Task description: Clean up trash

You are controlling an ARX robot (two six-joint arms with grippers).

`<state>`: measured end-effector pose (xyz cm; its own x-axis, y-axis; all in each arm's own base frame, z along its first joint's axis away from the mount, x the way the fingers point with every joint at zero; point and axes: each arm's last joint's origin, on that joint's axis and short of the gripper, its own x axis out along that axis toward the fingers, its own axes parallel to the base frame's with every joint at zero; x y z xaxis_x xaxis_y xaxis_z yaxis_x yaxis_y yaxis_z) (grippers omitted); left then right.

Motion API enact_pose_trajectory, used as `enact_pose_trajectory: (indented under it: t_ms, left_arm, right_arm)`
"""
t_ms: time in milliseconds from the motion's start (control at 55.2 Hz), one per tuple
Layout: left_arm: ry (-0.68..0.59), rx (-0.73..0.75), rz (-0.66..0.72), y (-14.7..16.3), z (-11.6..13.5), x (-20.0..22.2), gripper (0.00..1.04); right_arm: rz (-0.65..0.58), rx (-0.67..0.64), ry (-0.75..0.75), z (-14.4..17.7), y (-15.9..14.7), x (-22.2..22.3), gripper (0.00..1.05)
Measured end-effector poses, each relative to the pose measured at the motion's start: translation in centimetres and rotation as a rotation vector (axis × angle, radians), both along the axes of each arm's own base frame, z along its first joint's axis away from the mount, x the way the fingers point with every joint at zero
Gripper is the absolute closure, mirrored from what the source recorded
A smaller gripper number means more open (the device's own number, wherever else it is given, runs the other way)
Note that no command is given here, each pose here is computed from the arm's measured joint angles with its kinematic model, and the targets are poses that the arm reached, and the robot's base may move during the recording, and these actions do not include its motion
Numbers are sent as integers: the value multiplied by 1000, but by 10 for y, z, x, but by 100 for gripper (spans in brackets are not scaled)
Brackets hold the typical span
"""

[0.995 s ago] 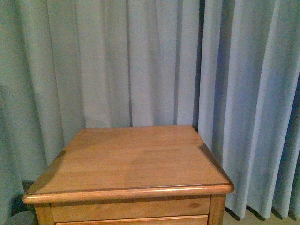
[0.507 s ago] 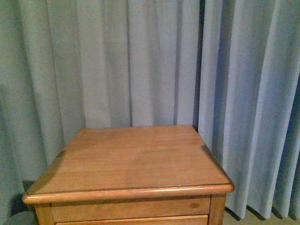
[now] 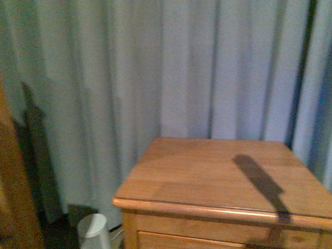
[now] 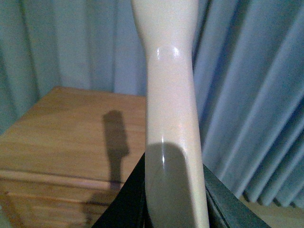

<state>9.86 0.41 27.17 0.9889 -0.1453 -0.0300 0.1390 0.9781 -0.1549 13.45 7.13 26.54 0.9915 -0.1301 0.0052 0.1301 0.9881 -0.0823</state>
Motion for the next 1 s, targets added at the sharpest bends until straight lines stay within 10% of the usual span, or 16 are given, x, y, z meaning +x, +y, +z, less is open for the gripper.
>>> enact_pose_trajectory:
  t_ms: [995]
  left_arm:
    - [3,-1,-4,0,-1,0,78]
  right_arm:
    - [-10,4,-2,0,-1,0,85]
